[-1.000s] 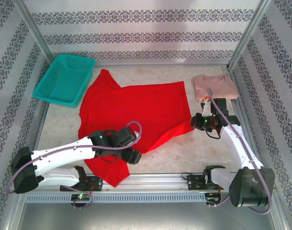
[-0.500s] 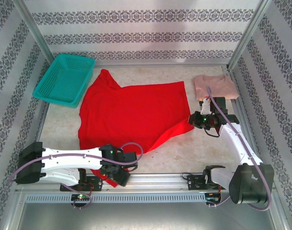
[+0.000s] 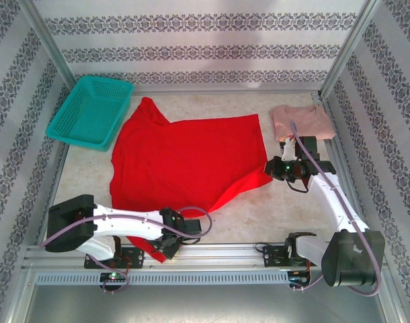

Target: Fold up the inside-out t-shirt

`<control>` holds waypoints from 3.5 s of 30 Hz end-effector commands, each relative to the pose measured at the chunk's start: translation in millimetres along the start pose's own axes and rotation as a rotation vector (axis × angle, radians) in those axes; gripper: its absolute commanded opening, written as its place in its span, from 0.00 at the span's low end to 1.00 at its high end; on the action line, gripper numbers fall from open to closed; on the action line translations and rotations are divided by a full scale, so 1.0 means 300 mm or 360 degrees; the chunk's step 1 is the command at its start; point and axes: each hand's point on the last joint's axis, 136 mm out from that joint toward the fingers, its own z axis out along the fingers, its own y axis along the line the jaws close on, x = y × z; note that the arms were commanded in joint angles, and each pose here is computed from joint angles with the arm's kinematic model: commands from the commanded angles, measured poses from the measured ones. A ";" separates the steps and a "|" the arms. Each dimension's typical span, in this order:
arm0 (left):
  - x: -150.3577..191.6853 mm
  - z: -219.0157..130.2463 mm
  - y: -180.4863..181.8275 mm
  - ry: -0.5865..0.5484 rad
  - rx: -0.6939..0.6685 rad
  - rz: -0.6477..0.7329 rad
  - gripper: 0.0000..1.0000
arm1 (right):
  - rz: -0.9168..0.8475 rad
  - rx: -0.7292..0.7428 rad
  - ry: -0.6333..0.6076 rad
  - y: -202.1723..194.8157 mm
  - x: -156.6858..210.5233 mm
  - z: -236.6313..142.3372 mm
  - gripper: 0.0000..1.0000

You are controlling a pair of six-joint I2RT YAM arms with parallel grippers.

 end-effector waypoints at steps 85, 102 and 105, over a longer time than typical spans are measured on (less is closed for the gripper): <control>-1.219 -0.782 1.162 -0.1458 0.0411 -0.1057 0.84 | -0.0336 0.0349 -0.0115 0.158 -0.438 0.219 0.60; -0.673 -0.418 0.658 -0.1044 0.0772 -0.1139 0.83 | 0.0036 0.0612 0.0435 -0.127 0.283 0.216 0.57; -0.681 -0.402 0.650 -0.1015 0.0754 -0.1101 0.83 | 0.0029 0.0646 0.0422 -0.133 0.269 0.241 0.55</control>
